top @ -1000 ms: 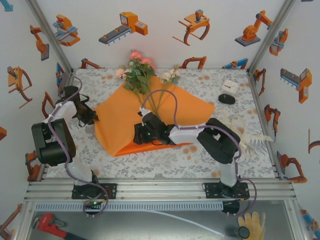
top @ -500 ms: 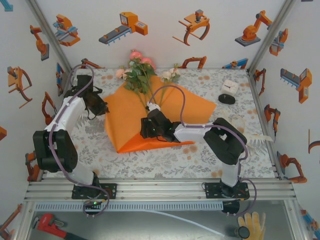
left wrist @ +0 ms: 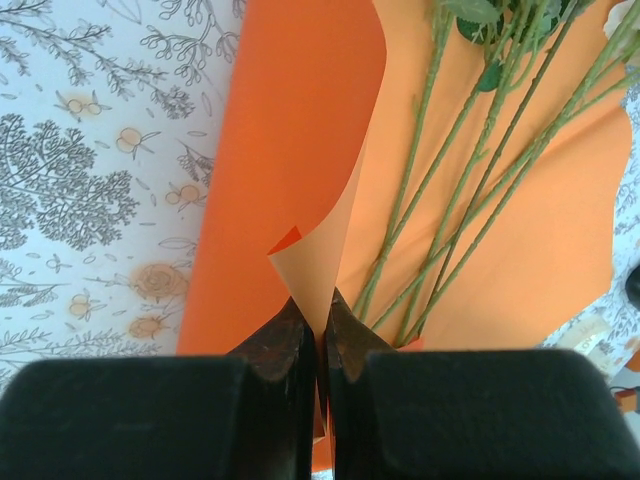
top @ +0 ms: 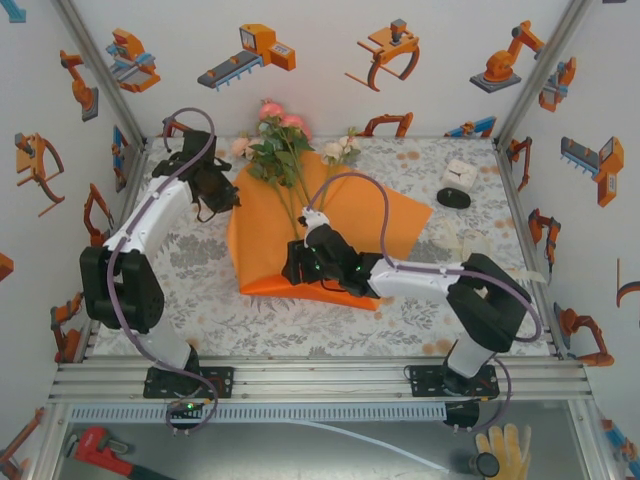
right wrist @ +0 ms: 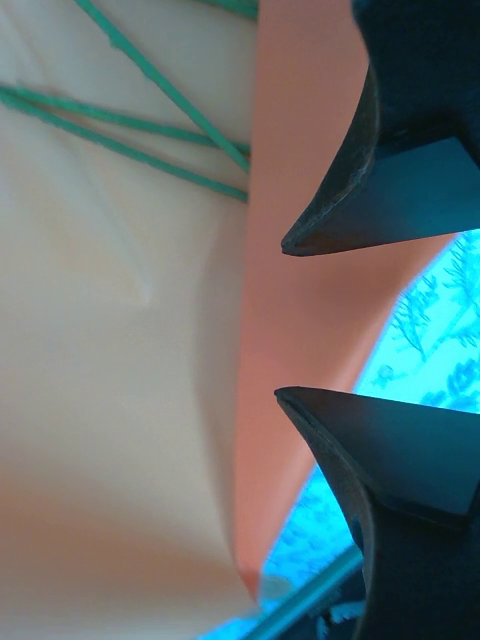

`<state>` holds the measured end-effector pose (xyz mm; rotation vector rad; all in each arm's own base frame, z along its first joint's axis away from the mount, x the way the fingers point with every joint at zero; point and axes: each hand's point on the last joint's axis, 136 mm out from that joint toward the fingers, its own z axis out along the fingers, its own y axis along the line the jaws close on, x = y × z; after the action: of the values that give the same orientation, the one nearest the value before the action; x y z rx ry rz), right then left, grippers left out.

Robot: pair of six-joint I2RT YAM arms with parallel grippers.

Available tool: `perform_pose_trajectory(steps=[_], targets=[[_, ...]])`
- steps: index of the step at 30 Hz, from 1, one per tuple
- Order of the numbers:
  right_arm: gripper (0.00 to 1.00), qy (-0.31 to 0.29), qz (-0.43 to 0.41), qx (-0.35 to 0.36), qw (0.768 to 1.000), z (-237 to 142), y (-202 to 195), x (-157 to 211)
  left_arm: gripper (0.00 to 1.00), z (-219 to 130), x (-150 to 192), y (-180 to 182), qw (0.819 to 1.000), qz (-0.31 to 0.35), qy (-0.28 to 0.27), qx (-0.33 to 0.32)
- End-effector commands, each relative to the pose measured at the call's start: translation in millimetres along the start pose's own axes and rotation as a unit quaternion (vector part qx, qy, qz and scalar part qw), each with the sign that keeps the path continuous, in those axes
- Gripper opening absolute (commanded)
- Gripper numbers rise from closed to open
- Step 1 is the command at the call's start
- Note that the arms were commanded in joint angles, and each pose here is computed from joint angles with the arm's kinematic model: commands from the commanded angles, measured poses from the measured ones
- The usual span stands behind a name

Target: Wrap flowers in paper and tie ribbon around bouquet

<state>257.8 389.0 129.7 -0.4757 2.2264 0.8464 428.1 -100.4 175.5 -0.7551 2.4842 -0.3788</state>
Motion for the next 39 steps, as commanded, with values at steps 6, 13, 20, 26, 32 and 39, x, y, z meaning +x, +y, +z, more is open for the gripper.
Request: perform_pose_trajectory(steps=[6,13,20,26,32,39], targets=[[0.54,-0.011,0.016,0.060,0.998,-17.6,-6.9,23.8,0.14,-2.7,-17.0,-9.3,0.999,-0.017,-0.031,-0.011],[0.55,0.015,0.003,0.018,1.000,-15.2,-15.6,32.7,0.14,-12.9,-4.3,11.9,0.999,0.010,-0.033,-0.030],[0.54,0.075,0.051,0.020,0.996,1.7,-26.2,73.2,0.14,-10.8,22.5,57.0,0.995,0.051,-0.024,-0.079],[0.54,0.078,0.042,0.012,0.996,-21.3,-6.7,47.9,0.14,-15.0,28.9,59.3,0.996,0.058,-0.024,-0.066],[0.54,0.005,0.032,0.015,0.999,-28.3,3.2,9.2,0.14,-16.4,23.6,54.7,0.997,0.053,-0.030,-0.055],[0.53,0.028,0.079,0.015,0.996,14.5,-9.3,28.0,0.14,-16.8,20.2,56.7,0.997,0.043,-0.030,-0.052]])
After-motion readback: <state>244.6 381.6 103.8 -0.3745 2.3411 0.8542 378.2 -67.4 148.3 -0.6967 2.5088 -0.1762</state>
